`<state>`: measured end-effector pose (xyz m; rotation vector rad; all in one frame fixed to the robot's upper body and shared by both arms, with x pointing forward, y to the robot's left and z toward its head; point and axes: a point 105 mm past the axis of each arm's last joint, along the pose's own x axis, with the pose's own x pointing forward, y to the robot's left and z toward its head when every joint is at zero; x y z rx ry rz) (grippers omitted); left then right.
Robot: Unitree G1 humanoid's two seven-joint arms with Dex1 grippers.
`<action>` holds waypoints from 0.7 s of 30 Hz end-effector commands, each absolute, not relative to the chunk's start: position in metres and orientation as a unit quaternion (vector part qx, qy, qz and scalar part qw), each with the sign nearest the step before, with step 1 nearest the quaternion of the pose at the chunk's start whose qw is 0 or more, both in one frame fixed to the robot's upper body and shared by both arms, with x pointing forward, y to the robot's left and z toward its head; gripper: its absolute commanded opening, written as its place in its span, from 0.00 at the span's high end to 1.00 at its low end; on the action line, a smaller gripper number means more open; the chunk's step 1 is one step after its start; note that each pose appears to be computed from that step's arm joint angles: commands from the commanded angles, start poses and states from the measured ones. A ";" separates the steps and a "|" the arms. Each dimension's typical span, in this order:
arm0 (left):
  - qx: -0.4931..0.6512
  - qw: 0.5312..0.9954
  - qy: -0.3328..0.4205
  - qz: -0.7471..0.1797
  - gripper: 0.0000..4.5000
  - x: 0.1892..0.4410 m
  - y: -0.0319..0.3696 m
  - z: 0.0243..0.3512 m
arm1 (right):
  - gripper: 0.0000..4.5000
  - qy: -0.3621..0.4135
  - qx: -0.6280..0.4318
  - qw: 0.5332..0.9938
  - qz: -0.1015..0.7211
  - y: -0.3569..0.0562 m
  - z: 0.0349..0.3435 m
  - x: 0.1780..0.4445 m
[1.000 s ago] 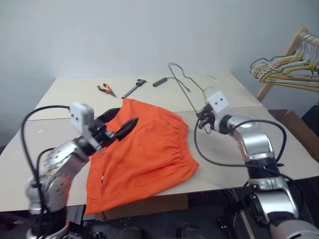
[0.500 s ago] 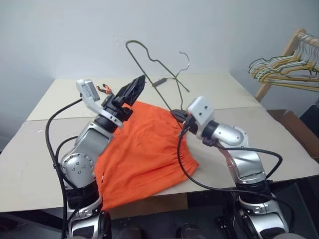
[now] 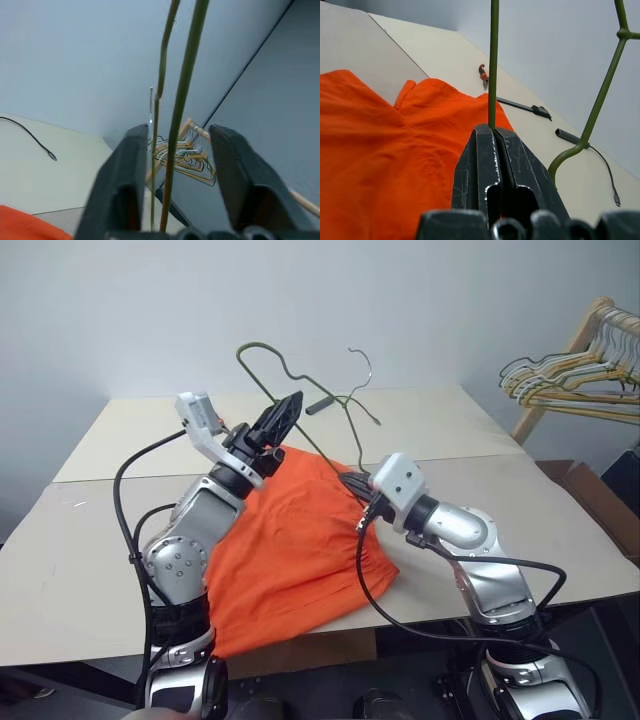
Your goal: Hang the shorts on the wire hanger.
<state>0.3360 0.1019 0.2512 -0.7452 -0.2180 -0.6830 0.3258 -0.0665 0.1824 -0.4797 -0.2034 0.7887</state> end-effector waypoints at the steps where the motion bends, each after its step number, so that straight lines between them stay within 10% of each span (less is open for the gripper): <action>1: -0.350 0.866 -0.127 -0.333 0.82 0.335 0.099 0.265 | 1.00 -0.146 -0.247 0.885 0.366 -0.064 0.202 0.323; 3: -0.350 0.868 -0.127 -0.329 0.97 0.336 0.098 0.264 | 1.00 -0.150 -0.252 0.884 0.363 -0.063 0.202 0.323; 8: -0.335 0.875 -0.131 -0.325 0.99 0.336 0.099 0.261 | 1.00 -0.156 -0.274 0.875 0.367 -0.060 0.199 0.321; 21: -0.274 0.874 -0.181 -0.358 1.00 0.331 0.120 0.271 | 0.07 -0.098 -0.166 0.875 0.445 -0.078 0.211 0.313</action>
